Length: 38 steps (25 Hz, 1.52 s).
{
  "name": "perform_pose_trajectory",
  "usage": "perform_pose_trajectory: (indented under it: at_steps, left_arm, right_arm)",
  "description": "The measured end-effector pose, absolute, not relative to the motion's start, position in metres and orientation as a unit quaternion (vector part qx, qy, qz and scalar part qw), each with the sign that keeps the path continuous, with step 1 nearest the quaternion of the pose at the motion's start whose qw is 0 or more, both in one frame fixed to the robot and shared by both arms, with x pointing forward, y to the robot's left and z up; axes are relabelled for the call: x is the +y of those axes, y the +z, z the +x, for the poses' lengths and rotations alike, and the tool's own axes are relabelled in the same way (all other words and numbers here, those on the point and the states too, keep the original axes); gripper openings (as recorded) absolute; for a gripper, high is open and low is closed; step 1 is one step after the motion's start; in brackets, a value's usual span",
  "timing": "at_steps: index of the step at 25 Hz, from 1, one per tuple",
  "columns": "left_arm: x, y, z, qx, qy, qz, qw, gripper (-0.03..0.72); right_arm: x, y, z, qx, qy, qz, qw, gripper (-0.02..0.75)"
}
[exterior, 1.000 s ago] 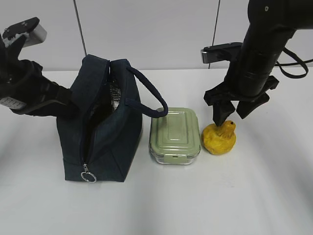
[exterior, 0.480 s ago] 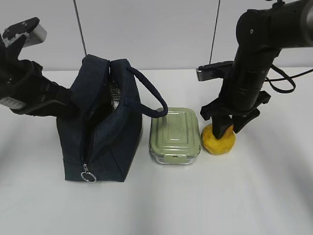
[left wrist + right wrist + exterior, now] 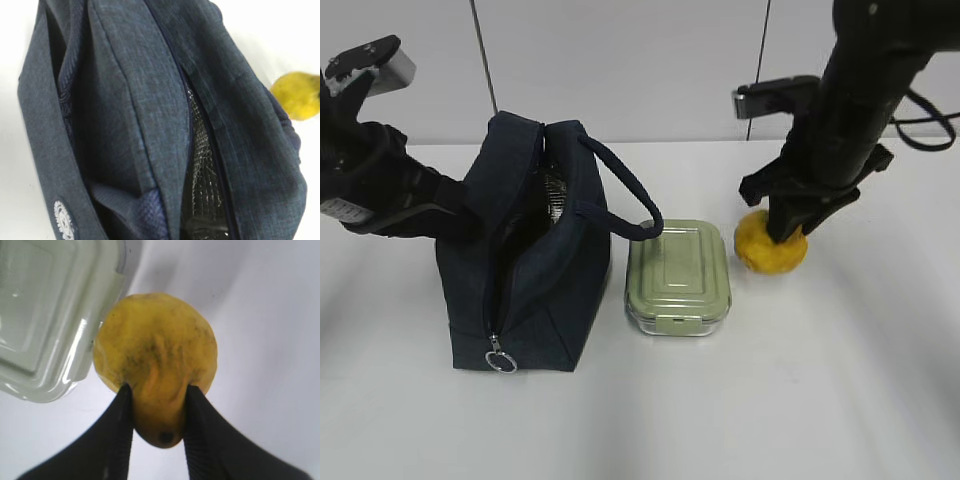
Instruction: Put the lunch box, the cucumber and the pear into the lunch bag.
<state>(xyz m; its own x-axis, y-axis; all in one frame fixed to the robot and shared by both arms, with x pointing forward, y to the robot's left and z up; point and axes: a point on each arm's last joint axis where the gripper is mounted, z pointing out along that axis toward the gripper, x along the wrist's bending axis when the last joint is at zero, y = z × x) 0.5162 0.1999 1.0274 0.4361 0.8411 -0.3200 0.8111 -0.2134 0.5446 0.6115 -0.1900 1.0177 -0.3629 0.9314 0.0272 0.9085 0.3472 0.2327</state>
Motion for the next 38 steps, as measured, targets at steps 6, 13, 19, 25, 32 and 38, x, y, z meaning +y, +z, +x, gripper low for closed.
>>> perform_pose_trajectory:
  at_steps: [6, 13, 19, 25, 32, 38]
  left_arm:
    - [0.200, 1.027, 0.516, 0.530, 0.023, 0.779, 0.334, 0.001]
    - [0.200, 1.027, 0.516, 0.530, 0.023, 0.780, 0.333, 0.001]
    - [0.200, 1.027, 0.516, 0.530, 0.023, 0.780, 0.333, 0.001]
    - [0.200, 1.027, 0.516, 0.530, 0.023, 0.780, 0.333, 0.001]
    - [0.200, 1.027, 0.516, 0.529, 0.024, 0.780, 0.333, 0.001]
    - [0.200, 1.027, 0.516, 0.529, 0.024, 0.780, 0.333, 0.001]
  right_arm:
    - [-0.175, 1.098, 0.592, 0.821, 0.238, 0.514, 0.075, 0.218]
    - [-0.102, 1.150, 0.570, 0.844, 0.360, 0.391, 0.071, 0.218]
    - [-0.053, 1.122, 0.578, 0.857, 0.364, 0.360, 0.050, 0.218]
    - [-0.037, 1.087, 0.598, 0.864, 0.346, 0.363, 0.041, 0.218]
    - [-0.033, 1.040, 0.609, 0.890, 0.275, 0.364, 0.018, 0.255]
    - [-0.030, 1.051, 0.611, 0.886, 0.291, 0.361, 0.021, 0.501]
